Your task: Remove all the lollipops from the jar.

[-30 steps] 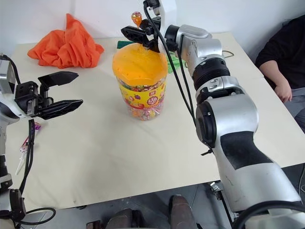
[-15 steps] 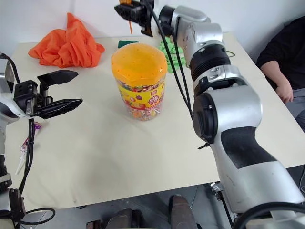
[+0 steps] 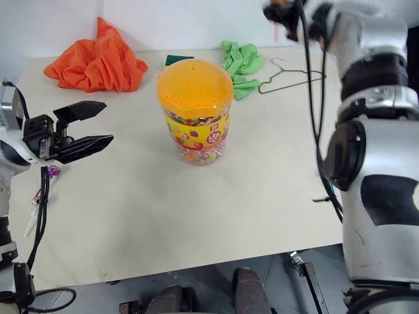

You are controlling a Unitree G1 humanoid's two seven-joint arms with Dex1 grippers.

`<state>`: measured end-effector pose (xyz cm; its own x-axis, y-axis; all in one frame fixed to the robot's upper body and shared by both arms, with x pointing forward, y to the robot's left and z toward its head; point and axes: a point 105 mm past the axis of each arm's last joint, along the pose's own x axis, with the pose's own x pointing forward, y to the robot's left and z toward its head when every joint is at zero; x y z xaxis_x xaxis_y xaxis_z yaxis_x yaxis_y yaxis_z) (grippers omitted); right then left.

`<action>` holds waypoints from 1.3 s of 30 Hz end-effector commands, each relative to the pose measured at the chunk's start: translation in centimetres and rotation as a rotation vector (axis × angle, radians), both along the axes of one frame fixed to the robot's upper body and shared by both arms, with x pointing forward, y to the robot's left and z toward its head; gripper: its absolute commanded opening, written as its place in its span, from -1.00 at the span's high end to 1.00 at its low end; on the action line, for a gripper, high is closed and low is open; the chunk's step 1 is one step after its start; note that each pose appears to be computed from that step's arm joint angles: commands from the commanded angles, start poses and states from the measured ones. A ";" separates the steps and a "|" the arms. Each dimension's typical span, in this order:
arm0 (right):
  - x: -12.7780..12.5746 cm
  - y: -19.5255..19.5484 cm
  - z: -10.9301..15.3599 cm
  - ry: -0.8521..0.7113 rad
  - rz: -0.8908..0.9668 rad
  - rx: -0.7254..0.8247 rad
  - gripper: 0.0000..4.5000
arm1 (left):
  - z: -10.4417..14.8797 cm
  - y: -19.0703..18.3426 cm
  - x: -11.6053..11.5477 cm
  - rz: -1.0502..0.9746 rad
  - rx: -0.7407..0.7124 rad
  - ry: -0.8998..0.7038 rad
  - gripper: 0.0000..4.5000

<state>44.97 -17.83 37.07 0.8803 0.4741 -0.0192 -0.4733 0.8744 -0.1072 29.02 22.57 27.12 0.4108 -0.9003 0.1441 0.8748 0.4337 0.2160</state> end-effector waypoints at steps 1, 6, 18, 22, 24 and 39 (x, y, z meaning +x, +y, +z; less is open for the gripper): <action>-1.3 -4.0 -3.2 0.123 -0.070 -0.118 0.68 | -0.4 1.3 -0.6 0.039 0.035 0.036 -1.00; -3.4 -6.5 -12.2 0.361 -0.126 -0.161 0.68 | -2.0 2.0 0.0 0.094 0.031 0.122 -1.00; -5.2 -7.8 -22.6 0.581 -0.200 -0.138 0.12 | -2.8 1.6 0.7 0.156 0.009 0.176 -1.00; -5.4 -7.7 -21.4 0.539 -0.184 -0.124 -0.49 | -3.1 1.8 0.2 0.139 0.013 0.181 -1.00; -5.5 -7.7 -20.3 0.501 -0.172 -0.125 -0.82 | -3.1 1.9 0.1 0.139 0.015 0.178 -1.00; -18.1 0.8 -18.1 0.208 0.578 -0.157 -0.99 | -5.0 2.6 -0.7 0.121 0.039 0.199 -1.00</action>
